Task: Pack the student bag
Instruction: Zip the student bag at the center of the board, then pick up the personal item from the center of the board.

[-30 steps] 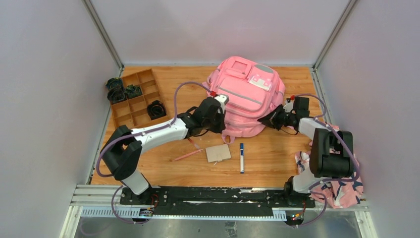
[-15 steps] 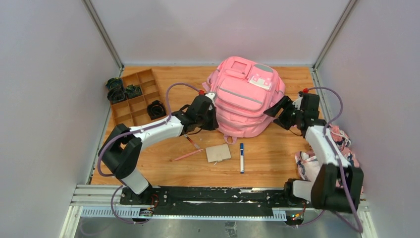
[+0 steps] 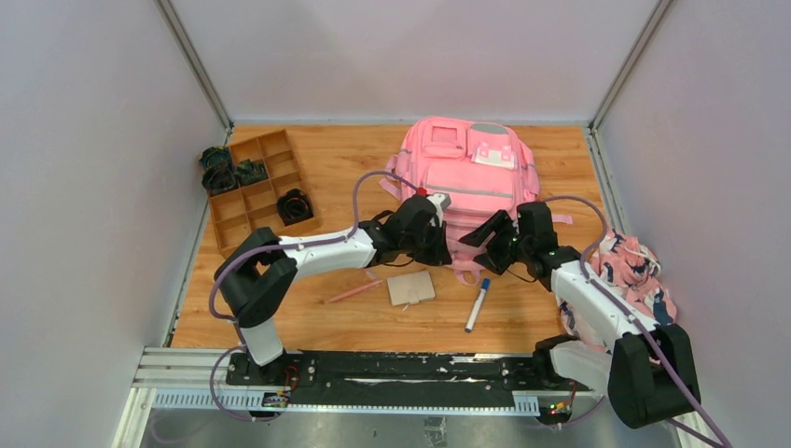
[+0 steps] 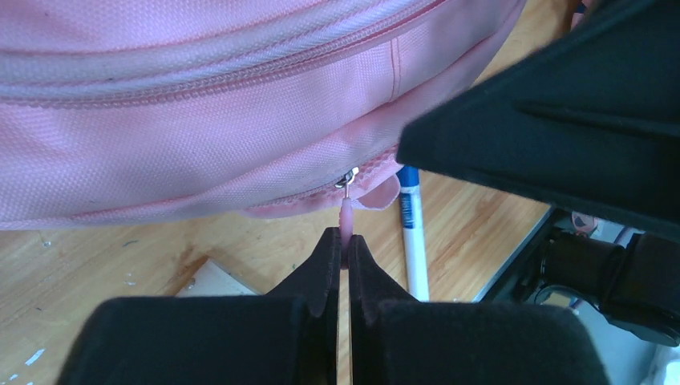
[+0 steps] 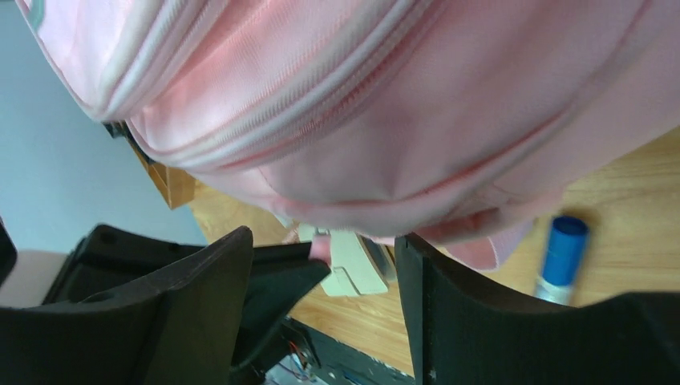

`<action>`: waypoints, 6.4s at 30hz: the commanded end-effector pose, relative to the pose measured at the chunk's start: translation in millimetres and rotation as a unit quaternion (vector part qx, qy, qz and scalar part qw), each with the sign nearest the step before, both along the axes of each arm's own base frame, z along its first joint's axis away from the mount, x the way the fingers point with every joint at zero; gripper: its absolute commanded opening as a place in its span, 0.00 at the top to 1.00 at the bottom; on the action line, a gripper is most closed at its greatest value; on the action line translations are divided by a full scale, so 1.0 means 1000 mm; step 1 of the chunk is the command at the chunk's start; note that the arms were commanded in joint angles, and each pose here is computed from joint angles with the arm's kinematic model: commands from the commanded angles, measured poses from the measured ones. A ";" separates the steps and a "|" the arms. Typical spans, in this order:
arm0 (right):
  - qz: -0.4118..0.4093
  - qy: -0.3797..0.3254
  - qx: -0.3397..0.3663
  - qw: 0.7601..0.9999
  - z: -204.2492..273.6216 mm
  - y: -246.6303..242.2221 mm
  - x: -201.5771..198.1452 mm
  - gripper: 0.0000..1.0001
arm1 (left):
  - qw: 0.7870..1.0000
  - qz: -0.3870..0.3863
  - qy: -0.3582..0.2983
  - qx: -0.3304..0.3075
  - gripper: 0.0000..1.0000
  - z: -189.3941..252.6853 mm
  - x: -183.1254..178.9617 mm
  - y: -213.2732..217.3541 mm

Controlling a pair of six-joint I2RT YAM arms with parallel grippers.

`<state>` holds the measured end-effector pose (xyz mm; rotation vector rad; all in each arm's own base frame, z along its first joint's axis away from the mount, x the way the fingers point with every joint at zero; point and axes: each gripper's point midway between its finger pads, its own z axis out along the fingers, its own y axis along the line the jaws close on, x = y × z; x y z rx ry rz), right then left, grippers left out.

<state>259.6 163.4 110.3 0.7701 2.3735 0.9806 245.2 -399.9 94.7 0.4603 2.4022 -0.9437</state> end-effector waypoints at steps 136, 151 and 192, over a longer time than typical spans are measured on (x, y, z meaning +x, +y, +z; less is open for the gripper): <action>0.211 -0.058 0.044 0.975 0.020 0.059 -0.027 0.88 | 0.969 0.215 -0.099 0.066 0.52 0.059 0.177 0.225; 0.145 -0.118 -0.230 0.955 0.051 -0.030 -0.023 0.37 | 0.937 0.169 -0.278 0.124 0.48 0.182 0.120 0.233; 0.126 -0.106 -0.161 0.973 0.037 -0.039 -0.052 0.37 | 0.863 -0.159 -0.344 0.334 0.35 -0.050 -0.066 0.087</action>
